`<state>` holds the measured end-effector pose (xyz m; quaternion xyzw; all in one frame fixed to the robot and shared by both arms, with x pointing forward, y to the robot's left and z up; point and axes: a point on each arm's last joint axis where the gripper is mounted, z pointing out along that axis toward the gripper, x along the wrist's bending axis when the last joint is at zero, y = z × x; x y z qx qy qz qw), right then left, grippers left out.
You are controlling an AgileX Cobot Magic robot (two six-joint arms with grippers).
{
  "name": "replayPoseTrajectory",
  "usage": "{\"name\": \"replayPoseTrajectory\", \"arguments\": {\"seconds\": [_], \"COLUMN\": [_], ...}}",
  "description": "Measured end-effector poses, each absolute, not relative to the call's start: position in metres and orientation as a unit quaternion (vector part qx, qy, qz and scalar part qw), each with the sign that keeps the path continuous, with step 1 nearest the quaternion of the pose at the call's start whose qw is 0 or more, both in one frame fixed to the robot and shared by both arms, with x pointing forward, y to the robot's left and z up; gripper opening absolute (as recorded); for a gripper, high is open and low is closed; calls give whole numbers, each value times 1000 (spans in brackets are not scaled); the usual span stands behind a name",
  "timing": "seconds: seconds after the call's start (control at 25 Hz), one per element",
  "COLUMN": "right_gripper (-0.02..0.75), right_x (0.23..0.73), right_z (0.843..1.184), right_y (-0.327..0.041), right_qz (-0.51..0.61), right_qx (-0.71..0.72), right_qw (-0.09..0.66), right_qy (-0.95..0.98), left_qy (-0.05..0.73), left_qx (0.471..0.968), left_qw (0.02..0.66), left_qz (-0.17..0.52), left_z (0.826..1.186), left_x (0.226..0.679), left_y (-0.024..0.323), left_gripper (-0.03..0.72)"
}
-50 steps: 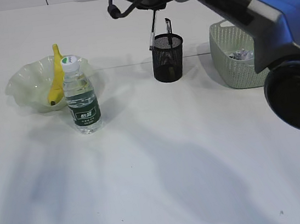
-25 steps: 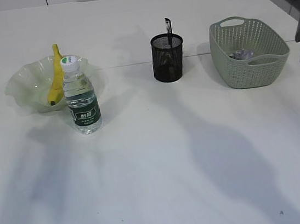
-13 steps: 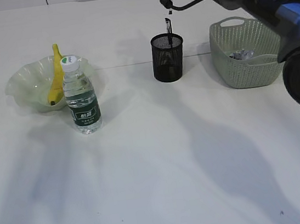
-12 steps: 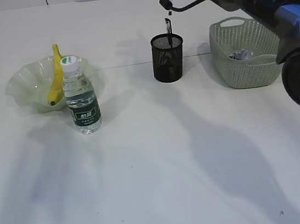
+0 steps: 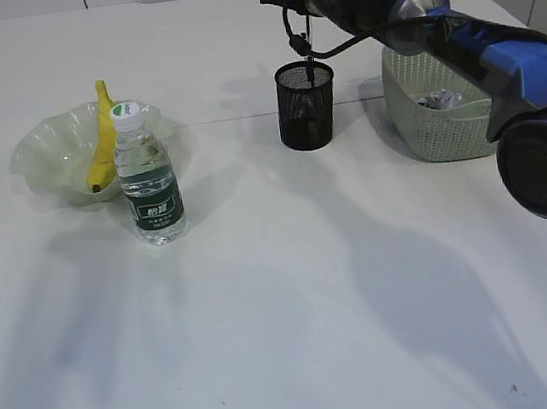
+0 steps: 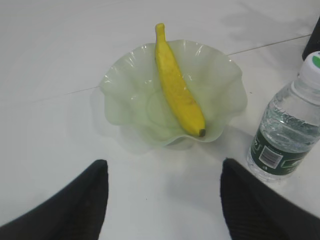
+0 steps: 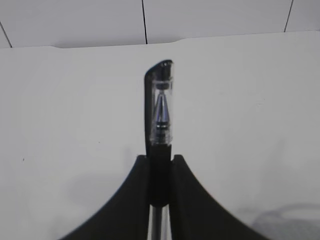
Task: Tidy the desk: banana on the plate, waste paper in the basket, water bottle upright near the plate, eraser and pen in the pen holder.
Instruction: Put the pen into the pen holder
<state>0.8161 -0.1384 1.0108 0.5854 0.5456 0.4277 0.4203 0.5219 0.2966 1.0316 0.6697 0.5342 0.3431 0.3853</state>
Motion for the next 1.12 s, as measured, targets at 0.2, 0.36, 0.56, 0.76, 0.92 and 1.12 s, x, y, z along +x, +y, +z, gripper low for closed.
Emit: {"name": "replayPoseTrajectory", "arguments": {"seconds": [0.2, 0.36, 0.56, 0.76, 0.92, 1.12], "right_gripper": [50, 50, 50, 50, 50, 50], "right_x": [818, 819, 820, 820, 820, 820], "right_z": [1002, 990, 979, 975, 974, 974], "right_y": [-138, -137, -137, -138, -138, -138], "right_qz": [422, 417, 408, 399, 397, 393], "right_qx": [587, 596, 601, 607, 609, 611], "right_qw": [418, 408, 403, 402, 402, 401], "right_qy": [550, 553, 556, 558, 558, 558], "left_qy": [533, 532, 531, 531, 531, 530], "left_qx": [671, 671, 673, 672, 672, 674], "left_qw": [384, 384, 382, 382, 382, 381], "left_qz": [344, 345, 346, 346, 346, 347], "left_z": [1032, 1032, 1032, 1032, 1032, 1032], "left_x": [522, 522, 522, 522, 522, 522], "left_y": [297, 297, 297, 297, 297, 297], "left_gripper": [496, 496, 496, 496, 496, 496]}}
